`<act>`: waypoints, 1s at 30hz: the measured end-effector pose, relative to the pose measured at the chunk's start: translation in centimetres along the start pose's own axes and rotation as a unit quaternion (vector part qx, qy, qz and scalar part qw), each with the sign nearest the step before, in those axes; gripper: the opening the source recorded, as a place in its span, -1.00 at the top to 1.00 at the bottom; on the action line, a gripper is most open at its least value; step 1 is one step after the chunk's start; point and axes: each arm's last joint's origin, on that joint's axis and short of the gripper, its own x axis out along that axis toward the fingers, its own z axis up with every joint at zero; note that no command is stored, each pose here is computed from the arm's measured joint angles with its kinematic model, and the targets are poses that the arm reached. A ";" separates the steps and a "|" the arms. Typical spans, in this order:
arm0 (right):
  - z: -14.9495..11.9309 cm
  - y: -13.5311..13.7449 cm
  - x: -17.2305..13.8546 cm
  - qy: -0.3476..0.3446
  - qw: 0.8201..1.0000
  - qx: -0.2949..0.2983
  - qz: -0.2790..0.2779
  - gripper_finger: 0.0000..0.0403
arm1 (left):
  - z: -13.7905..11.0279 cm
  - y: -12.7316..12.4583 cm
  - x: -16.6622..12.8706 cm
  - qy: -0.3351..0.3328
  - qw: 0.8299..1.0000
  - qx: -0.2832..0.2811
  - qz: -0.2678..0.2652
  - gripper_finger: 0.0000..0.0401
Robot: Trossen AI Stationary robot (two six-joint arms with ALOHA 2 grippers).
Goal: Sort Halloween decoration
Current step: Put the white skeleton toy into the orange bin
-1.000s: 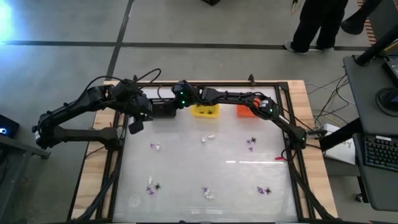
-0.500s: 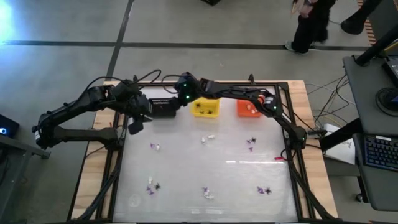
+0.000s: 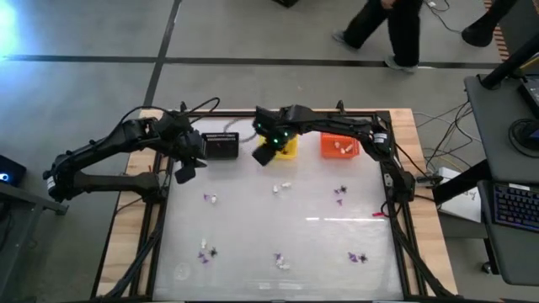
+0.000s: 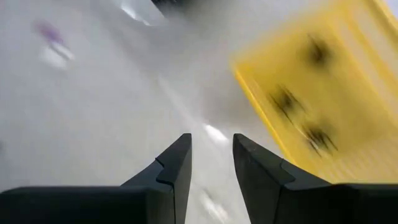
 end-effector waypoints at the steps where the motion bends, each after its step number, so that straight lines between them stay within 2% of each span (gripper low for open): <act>1: -0.6 0.2 -0.1 0.017 1.000 0.000 -0.022 0.46 | -0.3 0.0 0.4 0.004 1.000 -0.002 -0.007 0.46; 5: -2.7 1.1 -0.1 0.073 0.994 0.001 -0.076 0.46 | -1.2 0.1 1.5 0.006 1.000 -0.011 -0.024 0.46; 16: -7.6 5.3 0.7 0.162 0.979 0.003 -0.121 0.46 | -3.0 -0.1 1.8 0.003 1.000 -0.018 -0.024 0.46; 22: -10.3 8.0 1.0 0.177 0.975 0.010 -0.137 0.46 | -3.4 -0.4 0.9 -0.020 1.000 -0.012 -0.021 0.46; 30: -14.9 11.2 -0.5 0.162 0.972 0.056 -0.159 0.46 | -3.8 -0.7 0.1 -0.040 0.999 -0.004 -0.018 0.46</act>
